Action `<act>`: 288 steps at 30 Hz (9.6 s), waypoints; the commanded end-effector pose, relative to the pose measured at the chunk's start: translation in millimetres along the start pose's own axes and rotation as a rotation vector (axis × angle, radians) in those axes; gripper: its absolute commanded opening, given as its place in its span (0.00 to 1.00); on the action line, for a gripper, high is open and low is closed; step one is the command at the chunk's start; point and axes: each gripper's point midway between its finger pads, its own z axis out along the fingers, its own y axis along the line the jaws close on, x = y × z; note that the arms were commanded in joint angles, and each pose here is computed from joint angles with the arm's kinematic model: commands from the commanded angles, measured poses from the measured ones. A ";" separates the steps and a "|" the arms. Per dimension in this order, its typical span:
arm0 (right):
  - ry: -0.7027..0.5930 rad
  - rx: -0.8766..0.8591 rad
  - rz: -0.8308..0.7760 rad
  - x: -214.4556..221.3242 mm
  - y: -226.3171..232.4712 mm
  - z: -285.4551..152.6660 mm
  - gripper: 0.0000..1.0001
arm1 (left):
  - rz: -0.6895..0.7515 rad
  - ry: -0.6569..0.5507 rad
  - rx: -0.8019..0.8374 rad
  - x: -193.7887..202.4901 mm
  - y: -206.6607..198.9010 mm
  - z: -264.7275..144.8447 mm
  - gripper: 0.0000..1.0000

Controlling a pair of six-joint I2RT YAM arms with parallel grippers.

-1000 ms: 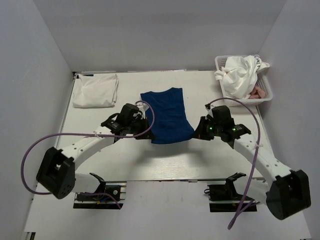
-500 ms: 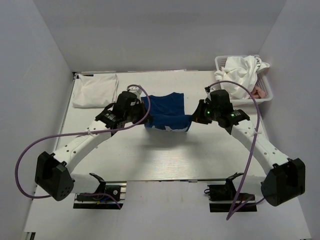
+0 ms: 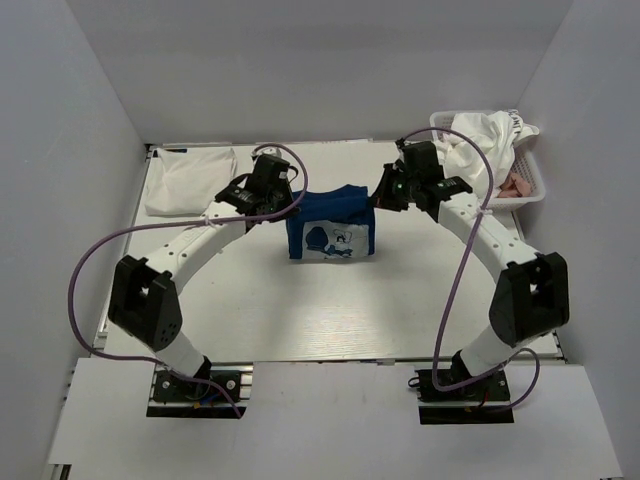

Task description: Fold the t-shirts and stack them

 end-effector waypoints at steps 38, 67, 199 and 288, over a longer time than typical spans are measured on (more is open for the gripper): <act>0.056 -0.215 -0.096 -41.2 2.0 91.0 0.90 | 0.230 0.038 0.406 -37.4 -31.7 70.0 1.00; -0.065 -0.257 0.125 -73.5 -59.2 224.6 0.90 | 0.029 0.117 0.365 -66.0 33.5 209.5 1.00; -0.061 -0.018 0.017 74.4 -78.8 15.5 0.90 | 0.302 -0.239 -0.750 -269.7 275.7 6.0 0.00; -0.034 0.040 -0.032 86.9 -87.8 12.4 0.90 | 0.509 0.006 -0.260 -171.5 200.7 117.0 0.00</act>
